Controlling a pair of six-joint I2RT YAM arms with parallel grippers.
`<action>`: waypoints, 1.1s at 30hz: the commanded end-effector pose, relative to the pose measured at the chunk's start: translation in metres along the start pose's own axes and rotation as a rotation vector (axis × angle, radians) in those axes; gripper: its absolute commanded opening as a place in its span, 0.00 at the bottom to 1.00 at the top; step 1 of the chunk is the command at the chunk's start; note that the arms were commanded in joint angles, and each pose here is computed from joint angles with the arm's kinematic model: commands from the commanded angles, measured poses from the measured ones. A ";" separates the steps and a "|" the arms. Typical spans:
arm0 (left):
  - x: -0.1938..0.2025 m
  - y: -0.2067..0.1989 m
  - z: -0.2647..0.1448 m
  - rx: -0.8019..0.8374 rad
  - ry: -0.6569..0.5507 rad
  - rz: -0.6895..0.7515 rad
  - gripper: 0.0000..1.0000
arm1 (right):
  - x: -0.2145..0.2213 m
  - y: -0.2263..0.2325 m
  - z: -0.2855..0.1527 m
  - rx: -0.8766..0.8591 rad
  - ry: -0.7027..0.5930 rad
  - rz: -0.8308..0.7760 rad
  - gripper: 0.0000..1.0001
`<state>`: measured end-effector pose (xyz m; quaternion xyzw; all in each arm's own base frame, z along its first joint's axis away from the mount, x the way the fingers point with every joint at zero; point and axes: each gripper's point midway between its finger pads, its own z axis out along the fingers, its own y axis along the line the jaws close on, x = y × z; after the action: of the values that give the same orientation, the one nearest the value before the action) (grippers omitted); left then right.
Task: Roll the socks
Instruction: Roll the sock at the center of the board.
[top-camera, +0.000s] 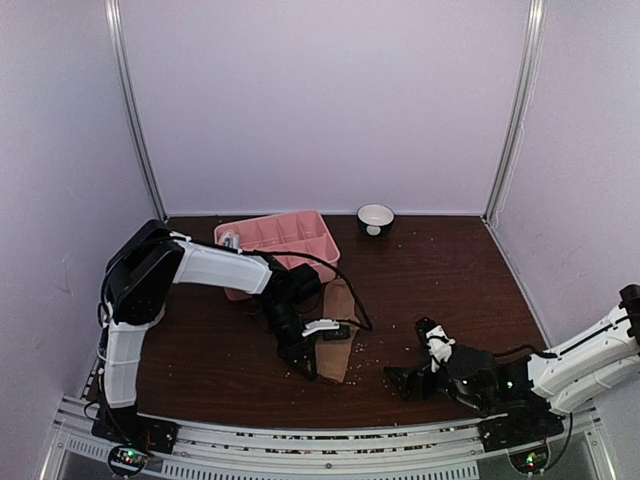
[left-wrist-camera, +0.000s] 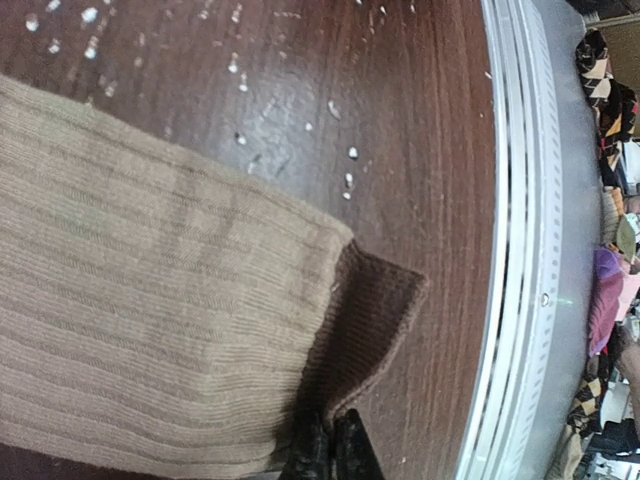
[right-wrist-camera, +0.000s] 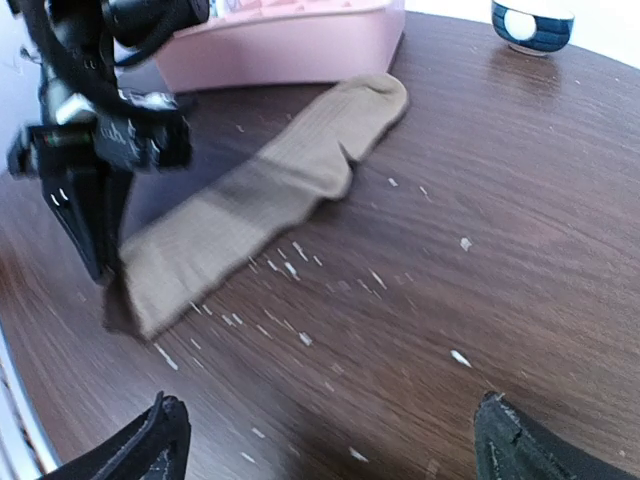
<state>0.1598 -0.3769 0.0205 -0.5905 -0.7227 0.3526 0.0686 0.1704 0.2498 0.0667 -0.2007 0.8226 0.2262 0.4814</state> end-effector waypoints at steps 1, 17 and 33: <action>0.003 -0.005 0.004 0.052 0.014 -0.010 0.00 | 0.000 0.012 0.000 -0.071 -0.027 -0.042 0.90; 0.012 0.017 0.014 -0.018 0.070 -0.064 0.00 | 0.014 0.127 0.062 -0.384 0.022 -0.444 0.47; 0.015 0.014 0.015 0.002 0.070 -0.053 0.00 | 0.034 0.123 0.094 -0.400 0.146 -0.479 0.20</action>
<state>0.1578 -0.3759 0.0148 -0.5778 -0.7311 0.3503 0.0940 0.1528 0.3976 0.0248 -0.4858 0.7201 0.2441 0.4311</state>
